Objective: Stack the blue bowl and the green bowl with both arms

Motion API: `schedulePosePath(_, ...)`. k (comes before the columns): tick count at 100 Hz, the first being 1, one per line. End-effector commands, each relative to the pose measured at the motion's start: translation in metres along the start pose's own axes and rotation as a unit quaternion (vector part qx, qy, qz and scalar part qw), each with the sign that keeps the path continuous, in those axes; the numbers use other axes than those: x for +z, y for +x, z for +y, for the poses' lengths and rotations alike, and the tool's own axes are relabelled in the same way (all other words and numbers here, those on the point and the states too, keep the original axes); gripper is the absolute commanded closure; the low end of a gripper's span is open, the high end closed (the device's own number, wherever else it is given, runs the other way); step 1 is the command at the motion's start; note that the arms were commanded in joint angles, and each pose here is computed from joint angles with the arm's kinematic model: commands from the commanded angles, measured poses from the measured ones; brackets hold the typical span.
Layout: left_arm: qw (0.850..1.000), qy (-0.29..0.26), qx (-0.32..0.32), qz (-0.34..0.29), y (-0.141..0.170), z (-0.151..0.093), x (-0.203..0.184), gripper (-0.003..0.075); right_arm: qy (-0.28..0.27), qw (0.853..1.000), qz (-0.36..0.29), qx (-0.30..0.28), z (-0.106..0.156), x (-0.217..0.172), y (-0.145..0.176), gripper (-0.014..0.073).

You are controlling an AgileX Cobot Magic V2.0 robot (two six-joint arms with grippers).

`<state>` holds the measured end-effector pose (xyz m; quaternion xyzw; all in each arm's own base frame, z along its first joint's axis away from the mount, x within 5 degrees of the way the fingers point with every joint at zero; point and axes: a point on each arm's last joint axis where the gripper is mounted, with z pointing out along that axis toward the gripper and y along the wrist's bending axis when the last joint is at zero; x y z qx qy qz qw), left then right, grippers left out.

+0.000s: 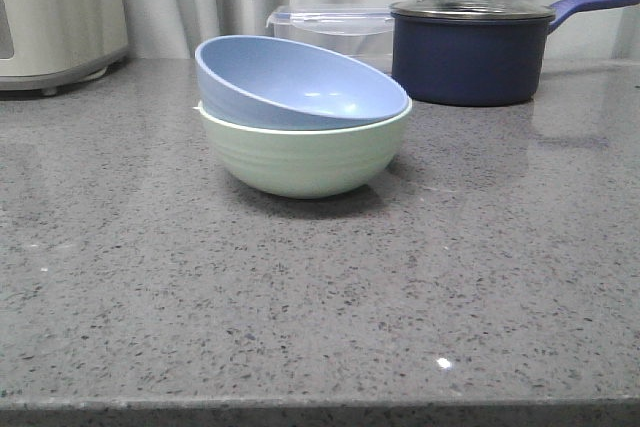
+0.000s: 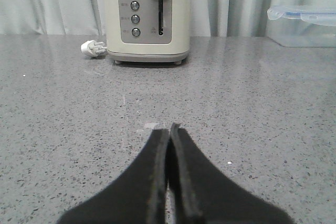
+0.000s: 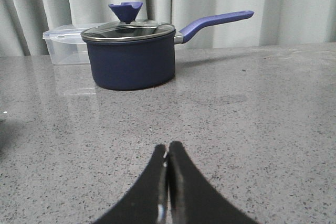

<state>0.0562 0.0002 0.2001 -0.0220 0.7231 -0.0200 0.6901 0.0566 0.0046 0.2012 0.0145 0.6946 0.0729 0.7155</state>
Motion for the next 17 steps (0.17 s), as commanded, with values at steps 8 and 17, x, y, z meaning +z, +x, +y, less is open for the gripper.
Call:
schedulePosePath(8, 0.999, 0.003, -0.003, -0.037, 0.0045, 0.0001, -0.0006, 0.0741, -0.003, 0.999, -0.048, -0.003, 0.0007, -0.0019, -0.0081, 0.0594)
schedulePosePath(17, 0.999, 0.003, -0.003, -0.037, 0.0045, 0.0001, -0.0006, 0.0741, -0.003, 0.999, -0.048, -0.003, 0.0007, -0.0019, -0.0081, 0.0594)
